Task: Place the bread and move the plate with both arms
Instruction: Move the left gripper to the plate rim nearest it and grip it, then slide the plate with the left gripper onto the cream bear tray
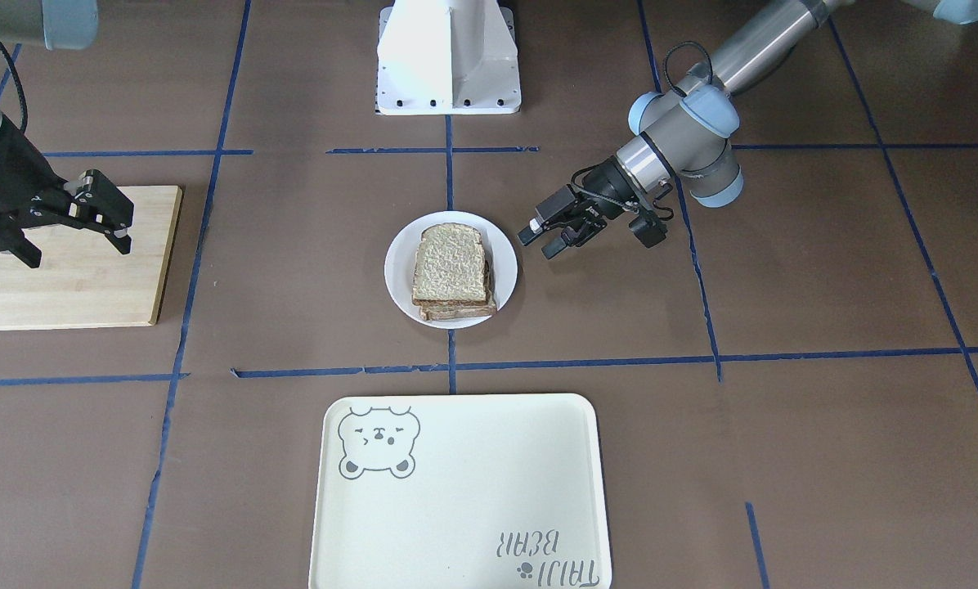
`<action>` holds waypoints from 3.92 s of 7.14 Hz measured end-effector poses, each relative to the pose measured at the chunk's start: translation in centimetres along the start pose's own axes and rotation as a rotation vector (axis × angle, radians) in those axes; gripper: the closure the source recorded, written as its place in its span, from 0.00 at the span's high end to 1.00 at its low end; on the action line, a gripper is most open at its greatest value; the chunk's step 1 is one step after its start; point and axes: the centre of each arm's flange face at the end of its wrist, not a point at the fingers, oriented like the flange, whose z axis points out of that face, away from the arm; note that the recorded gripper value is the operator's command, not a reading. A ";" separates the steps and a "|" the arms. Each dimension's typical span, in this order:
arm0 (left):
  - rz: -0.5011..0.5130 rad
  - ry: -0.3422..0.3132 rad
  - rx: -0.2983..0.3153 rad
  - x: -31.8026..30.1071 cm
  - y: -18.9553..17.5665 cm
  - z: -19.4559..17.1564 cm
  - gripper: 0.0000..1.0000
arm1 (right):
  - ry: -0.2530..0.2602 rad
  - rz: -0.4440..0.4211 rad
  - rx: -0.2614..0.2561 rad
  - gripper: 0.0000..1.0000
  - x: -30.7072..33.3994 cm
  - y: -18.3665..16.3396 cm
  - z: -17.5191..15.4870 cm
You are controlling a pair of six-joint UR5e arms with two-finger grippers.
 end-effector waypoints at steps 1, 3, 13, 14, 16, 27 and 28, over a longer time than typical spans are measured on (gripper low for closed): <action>-0.018 -0.003 -0.001 0.0 0.1 0.3 0.67 | 0.001 0.001 -0.001 1.00 0.0 0.0 0.1; -0.051 -0.004 -0.015 -0.1 1.0 0.8 0.66 | 0.003 0.001 -0.003 1.00 0.2 0.1 0.2; -0.067 -0.019 -0.032 0.3 2.4 5.0 0.31 | 0.007 0.011 -0.008 1.00 1.4 0.5 0.5; -0.086 -0.019 -0.032 0.4 2.4 5.0 0.18 | 0.008 0.013 -0.007 1.00 1.6 0.6 0.4; -0.137 -0.018 -0.031 0.5 2.5 5.1 0.04 | 0.008 0.015 -0.004 1.00 1.8 0.6 0.2; -0.193 0.009 0.174 12.9 -8.1 7.4 0.00 | -0.015 0.017 -0.035 1.00 8.6 1.9 -0.5; -0.199 -0.030 0.236 13.6 -10.4 9.5 0.00 | -0.018 0.022 -0.034 1.00 9.0 1.9 -0.7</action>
